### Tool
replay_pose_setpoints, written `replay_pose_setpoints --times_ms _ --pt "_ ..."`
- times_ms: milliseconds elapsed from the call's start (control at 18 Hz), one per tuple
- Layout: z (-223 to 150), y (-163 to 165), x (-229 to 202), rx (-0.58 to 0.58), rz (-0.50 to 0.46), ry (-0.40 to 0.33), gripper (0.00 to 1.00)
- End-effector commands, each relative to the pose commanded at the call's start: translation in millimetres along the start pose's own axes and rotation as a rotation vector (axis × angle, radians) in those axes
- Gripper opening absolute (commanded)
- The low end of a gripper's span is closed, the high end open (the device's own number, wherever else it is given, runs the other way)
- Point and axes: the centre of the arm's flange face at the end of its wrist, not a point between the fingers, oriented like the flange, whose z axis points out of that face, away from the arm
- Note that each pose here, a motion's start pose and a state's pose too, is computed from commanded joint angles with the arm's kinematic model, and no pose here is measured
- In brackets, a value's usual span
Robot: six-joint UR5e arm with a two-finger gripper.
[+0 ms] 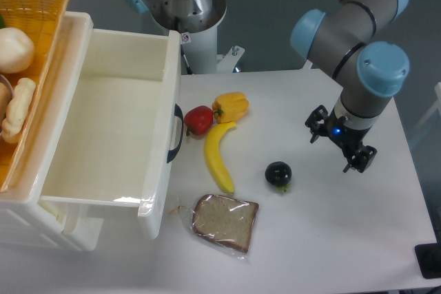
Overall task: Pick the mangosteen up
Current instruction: 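Move the open gripper toward the dark round mangosteen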
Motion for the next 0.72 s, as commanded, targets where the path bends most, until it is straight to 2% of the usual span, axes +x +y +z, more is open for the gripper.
replay_pose_setpoints --times_ms 278,500,722 --pt "8 0 5 -0.003 -0.008 0.018 1.0" --pt "34 -1 22 -0.002 -0.109 0.061 1.0" --pt "42 -5 36 -0.009 -0.173 0.06 1.0"
